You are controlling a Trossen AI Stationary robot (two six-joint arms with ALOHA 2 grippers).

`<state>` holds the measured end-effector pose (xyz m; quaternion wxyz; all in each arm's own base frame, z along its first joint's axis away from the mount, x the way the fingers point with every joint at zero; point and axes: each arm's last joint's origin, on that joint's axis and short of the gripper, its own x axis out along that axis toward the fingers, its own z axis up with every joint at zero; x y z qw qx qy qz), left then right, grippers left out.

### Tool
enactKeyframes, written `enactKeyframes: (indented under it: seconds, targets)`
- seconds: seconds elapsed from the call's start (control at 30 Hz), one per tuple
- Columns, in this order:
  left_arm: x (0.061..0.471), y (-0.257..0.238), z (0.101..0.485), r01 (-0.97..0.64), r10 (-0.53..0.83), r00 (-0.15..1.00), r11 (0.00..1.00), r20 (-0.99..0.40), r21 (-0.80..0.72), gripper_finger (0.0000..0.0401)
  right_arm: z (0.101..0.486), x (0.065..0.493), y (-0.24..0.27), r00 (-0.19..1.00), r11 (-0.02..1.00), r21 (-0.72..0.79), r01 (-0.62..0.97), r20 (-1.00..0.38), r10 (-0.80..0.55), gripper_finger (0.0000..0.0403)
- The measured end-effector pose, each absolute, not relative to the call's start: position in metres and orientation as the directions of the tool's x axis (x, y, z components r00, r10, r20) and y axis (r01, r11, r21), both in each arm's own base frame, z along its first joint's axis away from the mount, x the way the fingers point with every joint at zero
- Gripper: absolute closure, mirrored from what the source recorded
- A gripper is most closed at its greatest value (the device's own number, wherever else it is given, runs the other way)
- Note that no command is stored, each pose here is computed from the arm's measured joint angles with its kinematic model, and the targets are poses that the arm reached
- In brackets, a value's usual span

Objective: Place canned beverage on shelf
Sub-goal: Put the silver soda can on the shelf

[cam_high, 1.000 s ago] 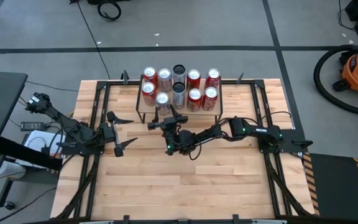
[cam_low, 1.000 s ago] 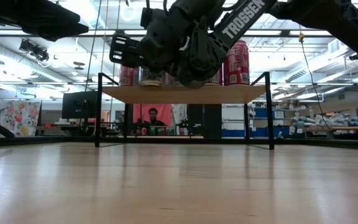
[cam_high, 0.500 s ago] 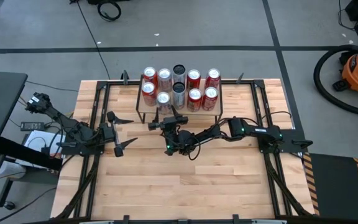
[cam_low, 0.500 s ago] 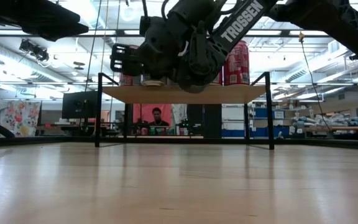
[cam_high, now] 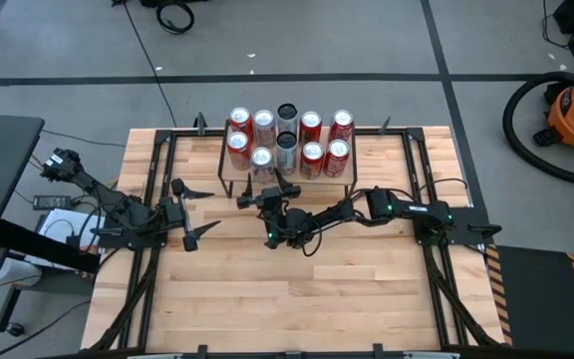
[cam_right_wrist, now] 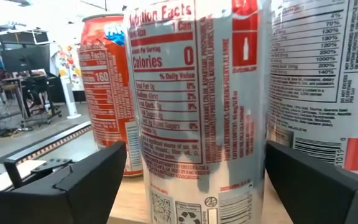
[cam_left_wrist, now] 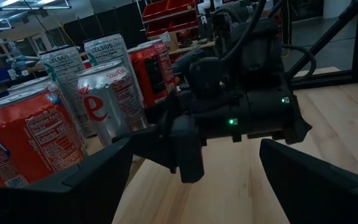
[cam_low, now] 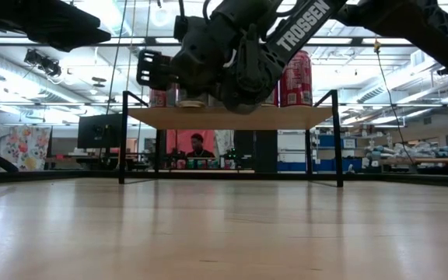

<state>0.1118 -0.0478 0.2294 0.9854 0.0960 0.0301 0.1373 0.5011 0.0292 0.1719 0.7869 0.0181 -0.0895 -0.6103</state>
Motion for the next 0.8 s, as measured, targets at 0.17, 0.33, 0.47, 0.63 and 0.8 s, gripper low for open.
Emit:
enactKeyframes:
  seconds: [0.17, 0.33, 0.47, 0.63, 0.8]
  targets:
    - [0.112, -0.048, 0.229, -0.265, 0.276, 0.960, 0.944, -0.034, 0.197, 0.0039, 0.176, 0.500, 0.034, 0.238, 0.252, 0.133, 0.959, 0.111, -0.965, 0.0018]
    - [0.112, -0.048, 0.229, -0.265, 0.276, 0.960, 0.944, -0.034, 0.199, 0.0039, 0.182, 0.499, 0.035, 0.234, 0.246, 0.113, 0.963, 0.108, -0.966, 0.0019]
    - [0.112, -0.048, 0.229, -0.264, 0.275, 0.961, 0.944, -0.035, 0.197, 0.0039, 0.186, 0.498, 0.037, 0.232, 0.241, 0.091, 0.966, 0.102, -0.967, 0.0018]
    - [0.112, -0.049, 0.229, -0.242, 0.253, 0.967, 0.953, -0.036, 0.184, 0.0039, 0.191, 0.496, 0.047, 0.239, 0.247, 0.077, 0.966, 0.093, -0.966, 0.0020]
    - [0.112, -0.048, 0.229, -0.242, 0.252, 0.967, 0.953, -0.035, 0.182, 0.0039, 0.197, 0.495, 0.047, 0.240, 0.247, 0.064, 0.967, 0.095, -0.966, 0.0020]
